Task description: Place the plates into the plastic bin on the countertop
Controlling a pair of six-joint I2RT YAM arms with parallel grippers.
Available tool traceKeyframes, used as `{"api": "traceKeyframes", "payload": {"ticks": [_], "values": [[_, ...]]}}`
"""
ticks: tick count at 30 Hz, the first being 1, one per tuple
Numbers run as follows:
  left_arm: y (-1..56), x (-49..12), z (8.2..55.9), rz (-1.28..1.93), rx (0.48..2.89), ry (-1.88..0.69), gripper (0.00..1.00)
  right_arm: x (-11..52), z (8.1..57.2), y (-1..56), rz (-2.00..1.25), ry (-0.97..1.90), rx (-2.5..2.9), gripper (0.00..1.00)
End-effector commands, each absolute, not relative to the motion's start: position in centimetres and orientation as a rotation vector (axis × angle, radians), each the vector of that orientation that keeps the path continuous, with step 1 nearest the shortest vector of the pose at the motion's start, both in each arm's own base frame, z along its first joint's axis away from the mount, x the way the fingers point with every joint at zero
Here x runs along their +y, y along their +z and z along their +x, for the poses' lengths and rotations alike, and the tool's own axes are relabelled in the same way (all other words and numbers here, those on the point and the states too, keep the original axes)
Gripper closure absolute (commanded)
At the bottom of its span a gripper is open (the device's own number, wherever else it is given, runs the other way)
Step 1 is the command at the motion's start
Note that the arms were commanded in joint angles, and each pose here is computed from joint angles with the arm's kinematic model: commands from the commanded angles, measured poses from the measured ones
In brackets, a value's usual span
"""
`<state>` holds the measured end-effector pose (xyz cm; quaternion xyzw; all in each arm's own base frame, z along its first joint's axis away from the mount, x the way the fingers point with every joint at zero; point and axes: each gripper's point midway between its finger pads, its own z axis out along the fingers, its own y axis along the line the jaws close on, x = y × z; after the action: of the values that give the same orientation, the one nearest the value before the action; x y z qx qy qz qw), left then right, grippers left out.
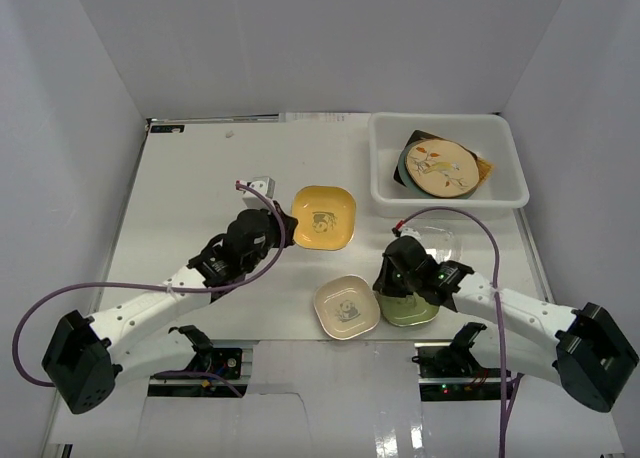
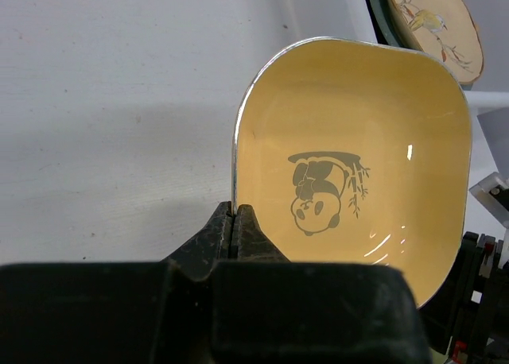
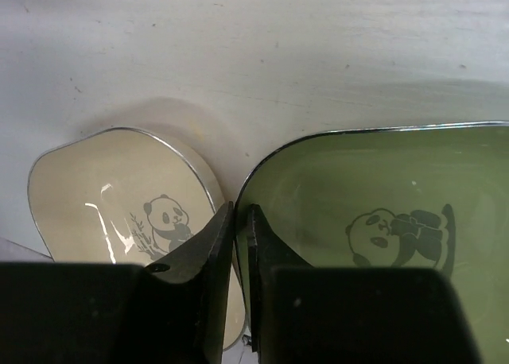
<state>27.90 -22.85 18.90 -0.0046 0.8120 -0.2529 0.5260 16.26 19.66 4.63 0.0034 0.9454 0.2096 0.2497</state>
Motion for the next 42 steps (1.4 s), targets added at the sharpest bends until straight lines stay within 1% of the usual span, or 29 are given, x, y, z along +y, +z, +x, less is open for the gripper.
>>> {"api": "traceKeyframes", "payload": {"ticks": [1,2,4,7,8,15,19,20,22,23,25,26,27,28,29,30,31,32,34,35,36,37,41,42], "values": [[22.1,-21.8,28.3,-0.06,1.849,-0.607,1.0,20.7,17.4,6.1,-0.093,0.477,2.506,0.92],[22.6,-21.8,28.4,-0.066,1.839,-0.611,1.0,21.2,18.2,7.3,-0.112,0.457,2.468,0.92],[22.4,-21.5,28.3,-0.077,1.866,-0.588,1.0,21.9,18.1,8.3,-0.196,0.437,2.447,0.92],[23.6,-21.6,28.6,-0.088,1.865,-0.586,1.0,23.0,18.6,11.5,-0.218,0.504,2.373,0.92],[24.3,-21.7,28.6,-0.091,1.854,-0.6,1.0,22.7,19.1,13.2,-0.215,0.497,2.327,0.92],[26.0,-21.4,28.2,-0.112,1.815,-0.637,1.0,21.1,20.0,18.1,-0.267,0.419,2.225,0.92],[26.6,-21.4,28.2,-0.118,1.807,-0.644,1.0,20.6,21.8,22.8,-0.262,0.373,2.093,0.92],[26.6,-21.4,28.1,-0.117,1.809,-0.646,1.0,20.3,22.6,25.2,-0.232,0.357,2.035,0.92],[27.0,-21.4,28.1,-0.117,1.805,-0.651,1.0,19.9,23.5,27.8,-0.257,0.311,1.97,0.92],[27.1,-21.4,28.1,-0.118,1.804,-0.653,1.0,19.3,24.2,30.5,-0.22,0.283,1.911,0.92],[27.3,-21.6,27.9,-0.115,1.802,-0.67,1.0,18.0,26.0,32.2,-0.23,0.169,1.872,0.92],[27.4,-21.8,28.0,-0.111,1.802,-0.676,1.0,17.5,26.9,34.0,-0.215,0.162,1.843,0.92],[27.4,-22.0,28.0,-0.109,1.804,-0.685,1.0,15.7,29.1,34.1,-0.17,0.098,1.849,0.92],[27.5,-22.5,27.9,-0.093,1.807,-0.706,1.0,15.2,30.6,35.0,-0.175,0.09,1.812,0.92],[27.2,-23.1,28.1,-0.081,1.819,-0.715,1.0,15.6,32.1,34.5,-0.209,0.125,1.825,0.92],[27.2,-23.5,28.2,-0.07,1.824,-0.726,1.0,13.0,34.4,34.1,-0.15,0.071,1.83,0.92],[27.6,-24.1,28.1,-0.052,1.825,-0.754,1.0,13.1,35.8,34.4,-0.17,0.086,1.797,0.92],[27.2,-24.6,28.3,-0.043,1.838,-0.755,1.0,11.7,37.9,32.5,-0.15,0.038,1.833,0.92],[27.6,-25.3,28.4,-0.028,1.839,-0.778,1.0,10.8,40.3,31.2,-0.109,0.013,1.837,0.92],[27.3,-25.7,28.6,-0.019,1.85,-0.78,1.0,9.5,42.2,29.2,-0.068,0.001,1.88,0.92],[27.4,-26.0,28.7,-0.014,1.851,-0.79,1.0,9.4,43.2,28.5,-0.056,0.038,1.887,0.92],[28.1,-26.5,28.7,-0.001,1.844,-0.815,1.0,10.2,44.6,26.6,-0.078,0.095,1.922,0.92],[28.2,-27.8,29.3,0.034,1.857,-0.821,1.0,9.1,47.7,25.4,-0.024,0.099,1.954,0.92],[28.3,-28.0,29.6,0.034,1.856,-0.817,1.0,9.3,47.8,25.2,-0.019,0.121,1.966,0.89]]}}
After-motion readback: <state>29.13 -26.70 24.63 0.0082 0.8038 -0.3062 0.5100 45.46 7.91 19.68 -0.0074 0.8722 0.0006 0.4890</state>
